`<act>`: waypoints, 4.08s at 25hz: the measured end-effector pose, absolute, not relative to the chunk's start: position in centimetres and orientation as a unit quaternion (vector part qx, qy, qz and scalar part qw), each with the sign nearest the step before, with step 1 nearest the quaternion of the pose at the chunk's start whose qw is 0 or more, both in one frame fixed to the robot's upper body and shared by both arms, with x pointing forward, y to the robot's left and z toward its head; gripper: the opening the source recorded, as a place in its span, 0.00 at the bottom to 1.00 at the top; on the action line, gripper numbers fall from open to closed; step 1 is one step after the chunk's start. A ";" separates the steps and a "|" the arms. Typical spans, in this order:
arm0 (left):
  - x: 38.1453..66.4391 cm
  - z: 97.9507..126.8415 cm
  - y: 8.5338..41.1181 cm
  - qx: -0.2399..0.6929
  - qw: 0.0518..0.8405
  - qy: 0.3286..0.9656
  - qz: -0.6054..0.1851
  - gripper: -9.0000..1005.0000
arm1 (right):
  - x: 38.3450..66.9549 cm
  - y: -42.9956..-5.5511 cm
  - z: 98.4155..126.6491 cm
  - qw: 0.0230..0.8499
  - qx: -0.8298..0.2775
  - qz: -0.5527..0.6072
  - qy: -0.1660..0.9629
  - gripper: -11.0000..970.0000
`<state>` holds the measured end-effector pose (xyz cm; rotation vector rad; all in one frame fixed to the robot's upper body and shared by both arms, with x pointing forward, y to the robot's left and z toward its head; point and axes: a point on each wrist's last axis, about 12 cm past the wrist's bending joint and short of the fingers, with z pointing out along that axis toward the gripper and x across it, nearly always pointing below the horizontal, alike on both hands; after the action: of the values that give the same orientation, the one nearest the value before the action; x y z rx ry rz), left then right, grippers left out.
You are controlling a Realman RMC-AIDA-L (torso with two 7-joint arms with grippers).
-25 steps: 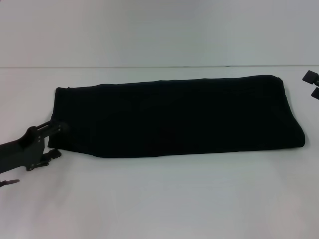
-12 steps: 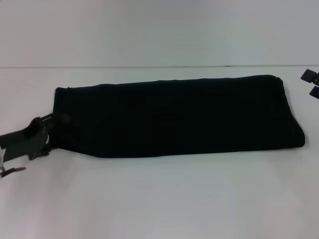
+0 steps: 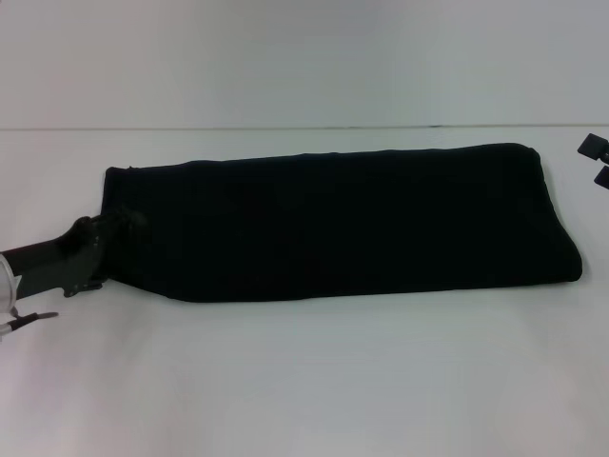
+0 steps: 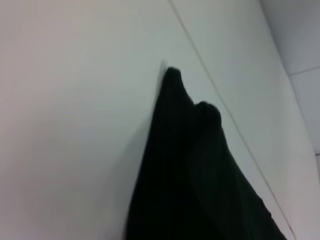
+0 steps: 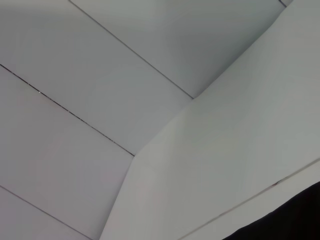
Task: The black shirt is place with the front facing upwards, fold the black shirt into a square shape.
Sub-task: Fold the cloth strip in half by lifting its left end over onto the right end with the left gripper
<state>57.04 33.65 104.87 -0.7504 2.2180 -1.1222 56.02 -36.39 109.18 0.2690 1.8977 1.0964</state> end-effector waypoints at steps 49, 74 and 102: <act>56.4 104.4 37.5 -0.325 0.333 0.820 -0.334 0.03 | 55.7 -36.9 109.0 0.450 0.121 0.444 0.765 0.94; 58.5 113.2 30.7 -0.116 0.403 0.736 -0.532 0.04 | 55.8 -36.5 108.5 0.442 0.123 0.444 0.770 0.93; 61.7 113.9 14.2 0.140 0.289 0.786 -0.529 0.40 | 56.1 -35.9 108.5 0.420 0.096 0.442 0.787 0.92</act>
<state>61.72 14.22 113.95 0.3733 2.0965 -1.4119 56.06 -35.95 108.50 0.2409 1.9731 1.1072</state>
